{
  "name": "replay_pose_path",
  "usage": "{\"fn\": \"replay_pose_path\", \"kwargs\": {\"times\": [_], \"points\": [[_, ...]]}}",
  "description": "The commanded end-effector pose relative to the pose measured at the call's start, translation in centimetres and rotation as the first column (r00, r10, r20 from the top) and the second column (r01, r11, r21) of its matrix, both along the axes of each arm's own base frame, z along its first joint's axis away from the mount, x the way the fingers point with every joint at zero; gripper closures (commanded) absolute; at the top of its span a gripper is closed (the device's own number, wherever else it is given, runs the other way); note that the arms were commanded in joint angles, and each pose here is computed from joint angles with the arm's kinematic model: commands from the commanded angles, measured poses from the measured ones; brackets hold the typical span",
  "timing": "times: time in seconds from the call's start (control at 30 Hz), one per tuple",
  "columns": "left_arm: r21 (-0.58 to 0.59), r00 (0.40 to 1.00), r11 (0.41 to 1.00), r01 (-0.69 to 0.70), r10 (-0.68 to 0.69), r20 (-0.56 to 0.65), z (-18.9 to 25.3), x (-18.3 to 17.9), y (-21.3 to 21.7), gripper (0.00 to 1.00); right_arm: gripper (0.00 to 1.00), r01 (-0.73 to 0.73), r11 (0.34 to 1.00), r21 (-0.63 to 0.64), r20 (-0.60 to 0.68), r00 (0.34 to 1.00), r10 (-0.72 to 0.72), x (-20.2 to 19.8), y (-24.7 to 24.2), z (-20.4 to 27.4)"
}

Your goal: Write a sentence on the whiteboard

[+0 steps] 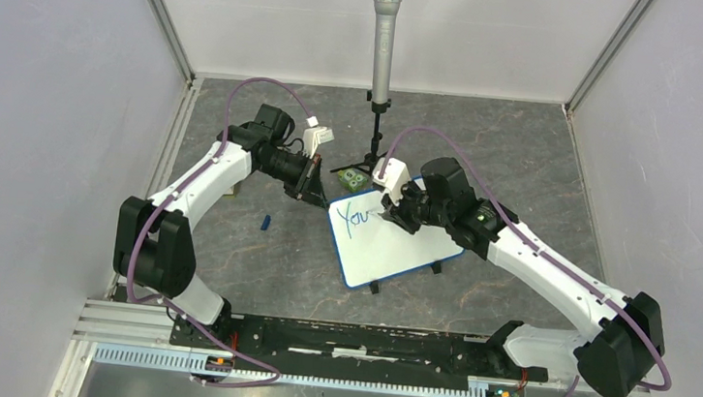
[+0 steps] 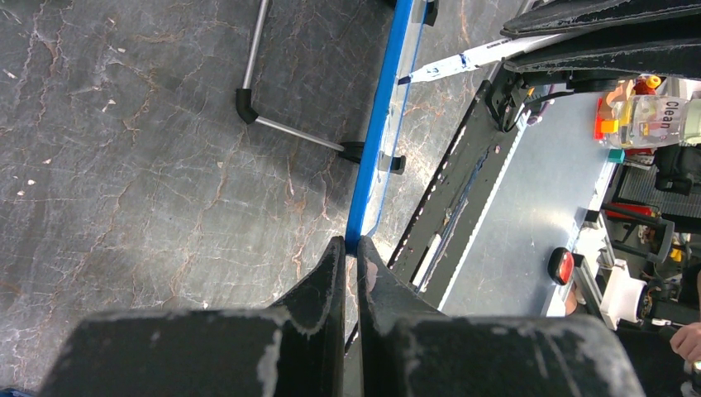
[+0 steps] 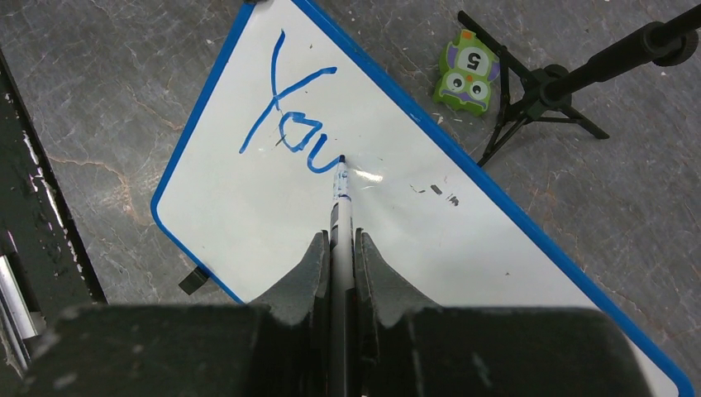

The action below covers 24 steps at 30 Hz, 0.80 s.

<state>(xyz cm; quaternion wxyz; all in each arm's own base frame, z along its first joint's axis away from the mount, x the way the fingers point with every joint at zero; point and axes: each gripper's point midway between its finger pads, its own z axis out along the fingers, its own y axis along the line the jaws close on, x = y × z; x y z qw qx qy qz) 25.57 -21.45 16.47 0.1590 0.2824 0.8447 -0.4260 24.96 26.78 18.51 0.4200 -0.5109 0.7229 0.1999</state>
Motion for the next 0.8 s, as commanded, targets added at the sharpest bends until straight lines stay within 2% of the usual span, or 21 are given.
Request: {"fn": "replay_pose_path", "kwargs": {"times": [0.0, 0.47, 0.77], "points": [[-0.023, 0.999, 0.999, 0.03, -0.03, 0.034, 0.7, 0.2, -0.3, 0.98, 1.0, 0.019, 1.0, 0.02, 0.059, 0.998, -0.02, 1.4, 0.3, 1.8], [-0.024, 0.999, 0.999, 0.03, -0.03, 0.031, 0.6, 0.2, -0.4, 0.97, 1.0, -0.009, 1.0, -0.022, -0.005, 1.0, 0.009, -0.7, -0.9, -0.7], [-0.024, 0.999, 0.999, 0.032, -0.031, 0.032, 0.6, 0.1, -0.3, 0.98, 1.0, -0.016, 1.0, -0.015, 0.044, 0.999, 0.017, -0.4, -1.0, 1.8]]}}
